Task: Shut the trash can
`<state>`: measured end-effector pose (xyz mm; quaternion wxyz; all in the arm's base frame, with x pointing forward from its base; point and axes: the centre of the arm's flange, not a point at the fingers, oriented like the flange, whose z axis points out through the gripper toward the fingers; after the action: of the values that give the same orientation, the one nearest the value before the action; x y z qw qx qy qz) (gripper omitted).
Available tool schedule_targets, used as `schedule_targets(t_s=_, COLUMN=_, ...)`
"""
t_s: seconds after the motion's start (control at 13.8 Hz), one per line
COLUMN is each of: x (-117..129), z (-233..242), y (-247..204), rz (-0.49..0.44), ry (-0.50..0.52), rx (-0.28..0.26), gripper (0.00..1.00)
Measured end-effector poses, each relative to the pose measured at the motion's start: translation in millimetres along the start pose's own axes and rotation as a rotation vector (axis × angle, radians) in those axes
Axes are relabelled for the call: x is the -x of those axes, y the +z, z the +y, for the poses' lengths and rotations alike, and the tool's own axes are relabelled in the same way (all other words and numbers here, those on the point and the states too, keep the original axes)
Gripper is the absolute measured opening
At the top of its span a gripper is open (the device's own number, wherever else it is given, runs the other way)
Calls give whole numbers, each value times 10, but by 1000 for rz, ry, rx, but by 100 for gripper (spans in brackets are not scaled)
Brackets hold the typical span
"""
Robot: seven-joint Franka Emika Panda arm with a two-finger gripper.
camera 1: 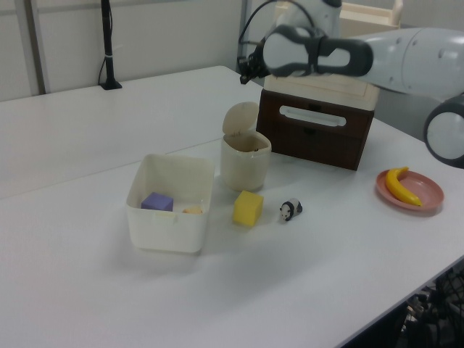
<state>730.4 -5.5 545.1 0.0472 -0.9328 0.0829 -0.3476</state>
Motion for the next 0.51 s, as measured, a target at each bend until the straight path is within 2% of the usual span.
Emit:
schedule_targets(t_s=0.22, x=207, z=-28, y=397, rz=-51, ry=-37, rx=40, gripper=1)
schedule_targets(t_s=0.51, x=334, z=-29, y=536, rz=-121, ry=-52, rx=53, gripper=1)
